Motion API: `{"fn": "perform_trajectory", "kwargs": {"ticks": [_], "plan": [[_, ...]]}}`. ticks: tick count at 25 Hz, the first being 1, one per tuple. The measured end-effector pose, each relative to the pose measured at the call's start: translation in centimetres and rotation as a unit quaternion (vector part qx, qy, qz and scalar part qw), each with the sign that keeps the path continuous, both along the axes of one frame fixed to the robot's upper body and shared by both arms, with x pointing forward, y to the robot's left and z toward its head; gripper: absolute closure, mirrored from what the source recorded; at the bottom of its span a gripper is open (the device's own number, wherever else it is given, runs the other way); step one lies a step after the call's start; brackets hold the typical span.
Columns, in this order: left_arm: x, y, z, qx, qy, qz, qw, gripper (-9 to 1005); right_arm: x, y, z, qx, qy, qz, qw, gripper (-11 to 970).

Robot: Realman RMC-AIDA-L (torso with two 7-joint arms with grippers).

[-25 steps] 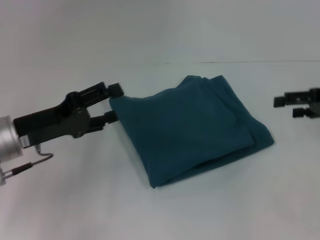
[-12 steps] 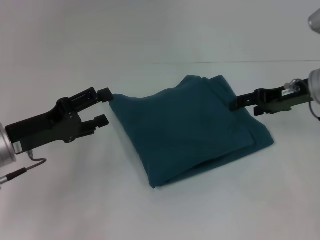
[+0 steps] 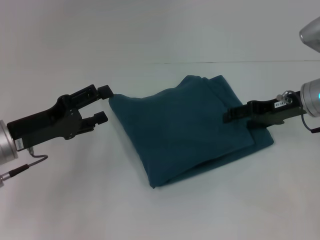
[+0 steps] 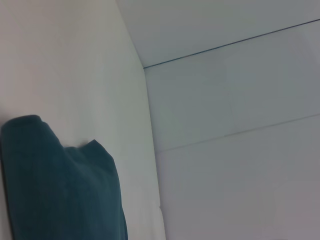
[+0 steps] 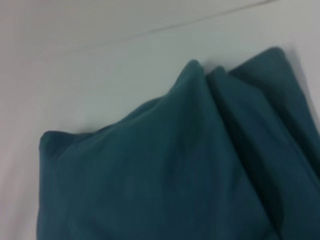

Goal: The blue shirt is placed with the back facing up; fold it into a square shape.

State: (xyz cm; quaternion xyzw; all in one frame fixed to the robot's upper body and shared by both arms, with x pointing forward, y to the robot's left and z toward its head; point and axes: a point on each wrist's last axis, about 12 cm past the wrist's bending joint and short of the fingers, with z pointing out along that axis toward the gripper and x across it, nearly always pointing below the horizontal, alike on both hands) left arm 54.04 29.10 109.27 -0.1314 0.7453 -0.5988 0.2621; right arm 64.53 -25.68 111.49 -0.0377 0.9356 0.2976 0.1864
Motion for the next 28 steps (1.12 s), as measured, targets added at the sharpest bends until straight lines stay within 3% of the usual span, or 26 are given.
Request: {"fn": "perform_trajectory", "kwargs": {"ticks": [11,21,28], "plan": [[0.2,-0.1,-0.1,0.001,-0.002,0.009,1.000,63,-0.7,-1.3,0.2,0.006,0.024,-0.004,1.000,61],[0.2,-0.2,-0.2,0.001,-0.002,0.011,1.000,63,-1.1,0.5,-1.3,-0.008,0.028,0.005,1.000,82],[0.1,-0.2,-0.5,-0.001,-0.002,0.013,1.000,64,-1.1,0.5,-1.7,-0.008,0.029,-0.005,1.000,96]]}}
